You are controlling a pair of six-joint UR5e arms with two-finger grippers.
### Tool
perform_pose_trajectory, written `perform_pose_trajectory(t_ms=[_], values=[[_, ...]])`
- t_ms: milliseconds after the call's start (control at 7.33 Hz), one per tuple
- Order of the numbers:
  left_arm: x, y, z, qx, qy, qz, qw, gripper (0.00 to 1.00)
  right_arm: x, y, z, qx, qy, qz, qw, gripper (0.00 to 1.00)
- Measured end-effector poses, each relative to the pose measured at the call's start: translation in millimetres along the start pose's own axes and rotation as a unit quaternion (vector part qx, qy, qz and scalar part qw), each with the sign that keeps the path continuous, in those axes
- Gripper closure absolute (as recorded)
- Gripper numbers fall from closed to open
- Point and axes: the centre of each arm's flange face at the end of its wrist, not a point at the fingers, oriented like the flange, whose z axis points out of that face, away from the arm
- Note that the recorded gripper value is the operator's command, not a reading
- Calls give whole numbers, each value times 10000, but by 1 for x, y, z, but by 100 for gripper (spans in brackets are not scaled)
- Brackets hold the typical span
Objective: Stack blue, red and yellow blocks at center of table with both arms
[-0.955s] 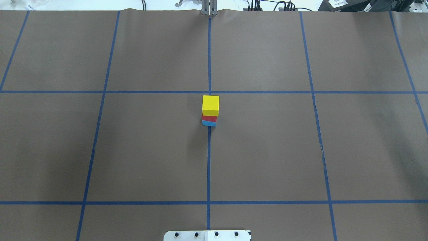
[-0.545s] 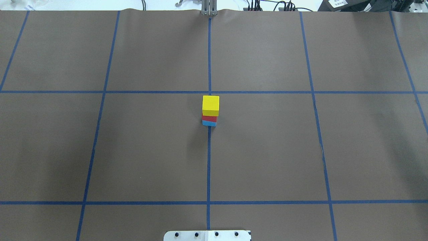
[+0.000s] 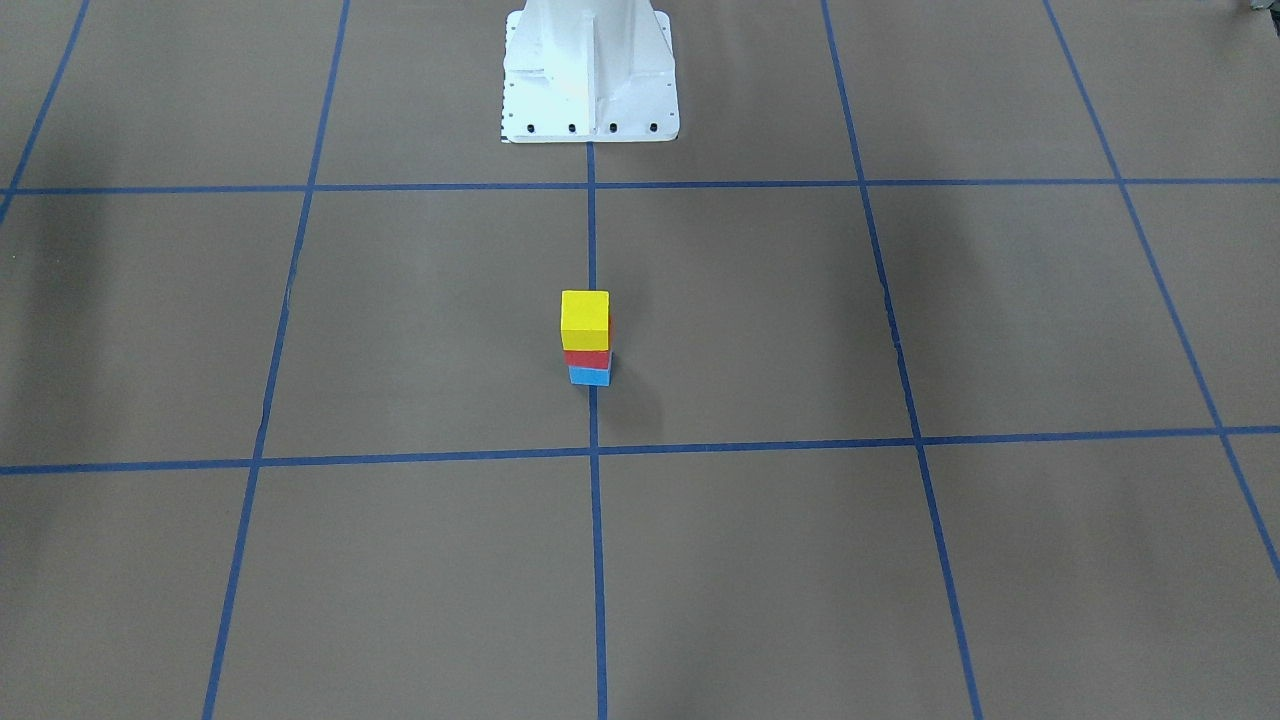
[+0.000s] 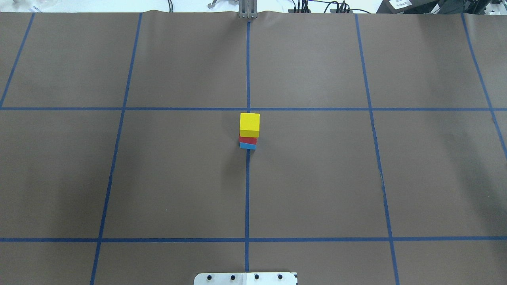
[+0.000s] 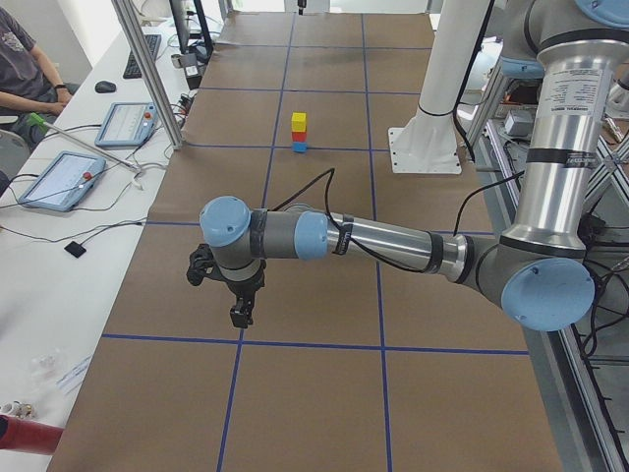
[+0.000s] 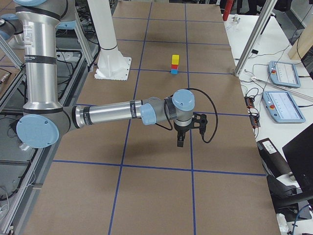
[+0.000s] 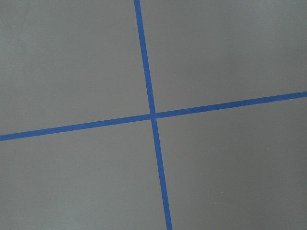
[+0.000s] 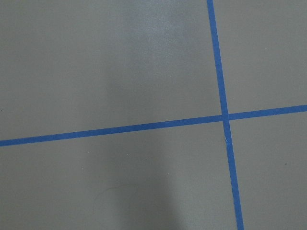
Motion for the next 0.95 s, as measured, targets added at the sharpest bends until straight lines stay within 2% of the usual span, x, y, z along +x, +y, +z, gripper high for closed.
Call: perform_pose_trajectory(t_ms=[409, 955], values=[[6, 7, -5, 54, -8, 62, 10000, 0, 1, 0, 1, -3, 15, -6, 10000, 0], [30, 41, -20, 227, -47, 275, 9994, 0, 0, -1, 0, 5, 7, -21, 10000, 0]])
